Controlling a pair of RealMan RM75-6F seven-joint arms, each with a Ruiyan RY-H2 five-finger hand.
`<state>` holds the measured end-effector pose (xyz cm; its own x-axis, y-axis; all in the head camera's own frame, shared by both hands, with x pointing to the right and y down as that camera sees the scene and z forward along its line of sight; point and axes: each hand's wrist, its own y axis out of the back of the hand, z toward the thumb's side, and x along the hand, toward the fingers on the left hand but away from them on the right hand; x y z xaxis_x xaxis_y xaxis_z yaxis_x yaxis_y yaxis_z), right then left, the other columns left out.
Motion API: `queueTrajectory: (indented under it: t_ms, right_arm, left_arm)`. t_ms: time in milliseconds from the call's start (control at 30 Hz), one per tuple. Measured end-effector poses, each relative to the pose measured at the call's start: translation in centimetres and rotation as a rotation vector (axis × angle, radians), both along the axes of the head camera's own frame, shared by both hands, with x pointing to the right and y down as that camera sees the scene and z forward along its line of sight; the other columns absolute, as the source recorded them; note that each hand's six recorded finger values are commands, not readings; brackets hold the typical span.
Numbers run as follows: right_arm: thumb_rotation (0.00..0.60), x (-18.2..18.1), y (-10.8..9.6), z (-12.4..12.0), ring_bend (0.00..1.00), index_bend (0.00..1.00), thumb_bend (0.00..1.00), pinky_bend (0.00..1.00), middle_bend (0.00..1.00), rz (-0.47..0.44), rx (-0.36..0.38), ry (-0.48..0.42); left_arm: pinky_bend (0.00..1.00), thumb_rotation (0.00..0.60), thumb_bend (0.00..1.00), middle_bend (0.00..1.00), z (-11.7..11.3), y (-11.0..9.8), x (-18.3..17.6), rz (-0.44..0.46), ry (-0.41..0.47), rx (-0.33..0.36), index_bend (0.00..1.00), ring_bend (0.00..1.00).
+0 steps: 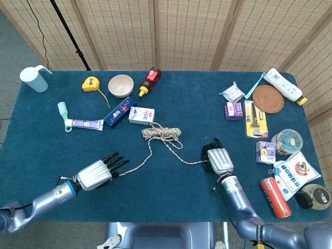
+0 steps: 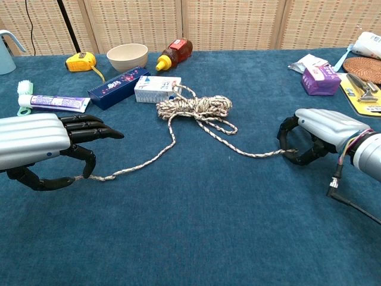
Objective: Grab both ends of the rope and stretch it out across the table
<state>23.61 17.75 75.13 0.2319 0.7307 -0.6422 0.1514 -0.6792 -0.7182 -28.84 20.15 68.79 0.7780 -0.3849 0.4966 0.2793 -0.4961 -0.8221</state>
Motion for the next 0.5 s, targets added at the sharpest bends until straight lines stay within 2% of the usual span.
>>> queueTrajectory:
  t_ms: [233,500]
  right_arm:
    - [0.6,0.0,0.04,0.07,0.23,0.62,0.52,0.0,0.34,0.0,-0.004,0.001]
    - [0.6,-0.07,0.0,0.09,0.23,0.62,0.52,0.0,0.35,-0.001,-0.004,0.001]
  left_arm:
    - [0.0,0.6,0.39,0.04,-0.04,-0.1,-0.18,-0.012,0.002,-0.002,0.44,0.0]
    - [0.0,0.6,0.39,0.06,-0.15,-0.27,-0.39,-0.025,0.003,0.001,0.51,0.0]
